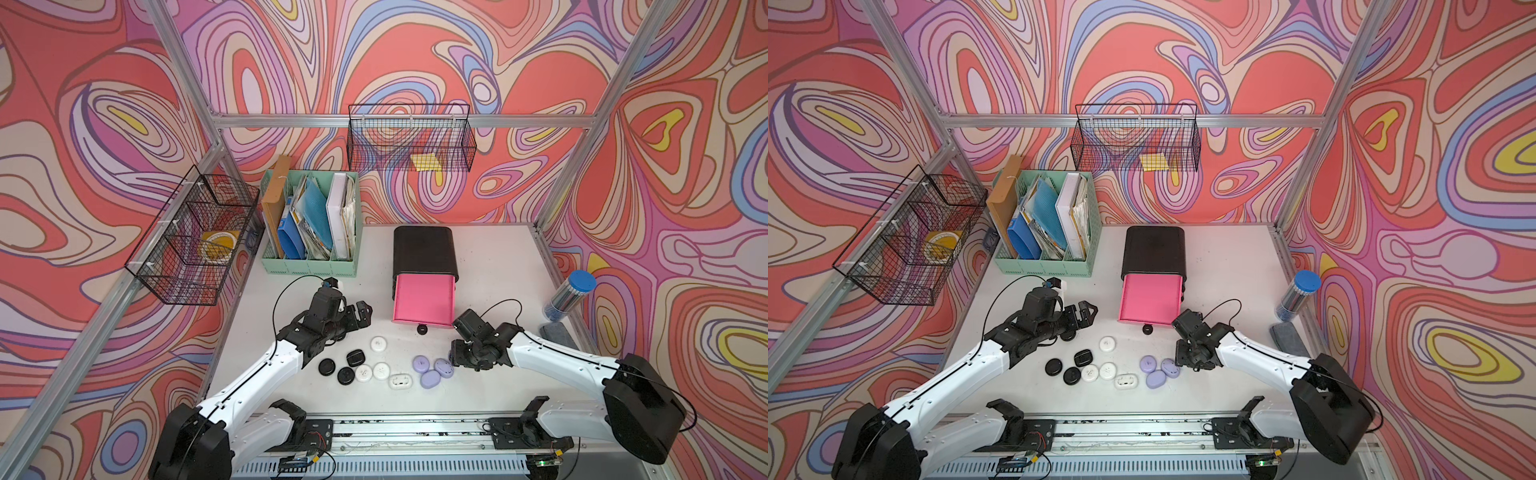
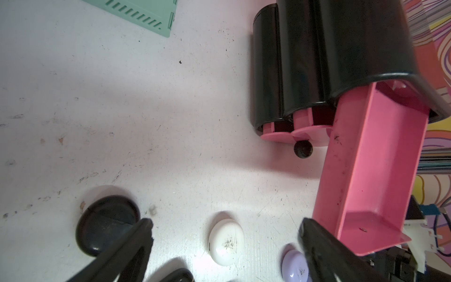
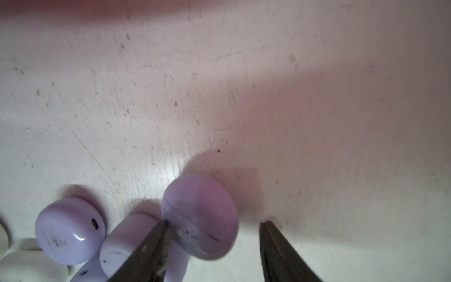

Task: Put the bluetooth earphones in the drawer according to color
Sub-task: Pick up the Bluetooth earphone from the center of the board, then place the bluetooth earphone in the drawer.

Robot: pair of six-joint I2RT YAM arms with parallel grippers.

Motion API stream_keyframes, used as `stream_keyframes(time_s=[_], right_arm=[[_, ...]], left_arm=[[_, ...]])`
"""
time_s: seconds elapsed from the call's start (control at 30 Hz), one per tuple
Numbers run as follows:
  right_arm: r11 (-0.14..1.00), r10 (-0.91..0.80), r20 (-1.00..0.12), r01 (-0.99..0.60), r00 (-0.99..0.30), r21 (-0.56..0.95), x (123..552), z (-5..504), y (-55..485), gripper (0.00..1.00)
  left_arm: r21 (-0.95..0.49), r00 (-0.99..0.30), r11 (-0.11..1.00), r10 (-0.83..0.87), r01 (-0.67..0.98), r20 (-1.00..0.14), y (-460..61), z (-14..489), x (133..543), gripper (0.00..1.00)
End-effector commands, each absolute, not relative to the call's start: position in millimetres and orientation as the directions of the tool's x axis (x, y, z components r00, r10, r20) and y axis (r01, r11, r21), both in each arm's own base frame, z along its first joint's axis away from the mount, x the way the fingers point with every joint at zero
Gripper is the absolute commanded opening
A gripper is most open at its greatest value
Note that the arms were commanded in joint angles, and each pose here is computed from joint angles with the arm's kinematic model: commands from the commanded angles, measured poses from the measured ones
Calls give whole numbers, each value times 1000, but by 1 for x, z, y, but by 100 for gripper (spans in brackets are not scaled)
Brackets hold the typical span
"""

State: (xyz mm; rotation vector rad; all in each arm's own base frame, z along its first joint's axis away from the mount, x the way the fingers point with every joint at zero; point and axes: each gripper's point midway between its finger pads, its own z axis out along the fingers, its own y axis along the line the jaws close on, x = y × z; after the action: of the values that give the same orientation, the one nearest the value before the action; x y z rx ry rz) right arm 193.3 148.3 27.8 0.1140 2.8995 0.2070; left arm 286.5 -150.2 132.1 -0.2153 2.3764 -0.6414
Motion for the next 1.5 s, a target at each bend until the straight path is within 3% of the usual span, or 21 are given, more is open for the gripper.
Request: stream_keyframes(time_s=[0.0,0.33,0.63,0.77,1.0,1.47], right_arm=[[994,101,-216,93,-971,50,187,20,133,61],[994,103,-227,94,-968,51,197,12,140,65],[994,106,-208,104,-972,23,198,5,140,60],[994,107,-221,108,-969,11,198,12,136,51],[994,109,-306,106,-946,25,211,47,135,44],[999,39,-516,27,-855,30,256,176,147,44]], left_arm=[[-496,-758,868,-312,18,-573,-148,134,287,99],[-492,-757,870,-309,18,-575,-147,134,286,99],[-489,-758,872,-306,20,-576,-146,134,284,99],[-496,-759,868,-306,26,-575,-147,135,283,99],[-505,-759,862,-306,35,-574,-147,137,278,99],[-499,-773,867,-305,17,-556,-137,121,257,99]])
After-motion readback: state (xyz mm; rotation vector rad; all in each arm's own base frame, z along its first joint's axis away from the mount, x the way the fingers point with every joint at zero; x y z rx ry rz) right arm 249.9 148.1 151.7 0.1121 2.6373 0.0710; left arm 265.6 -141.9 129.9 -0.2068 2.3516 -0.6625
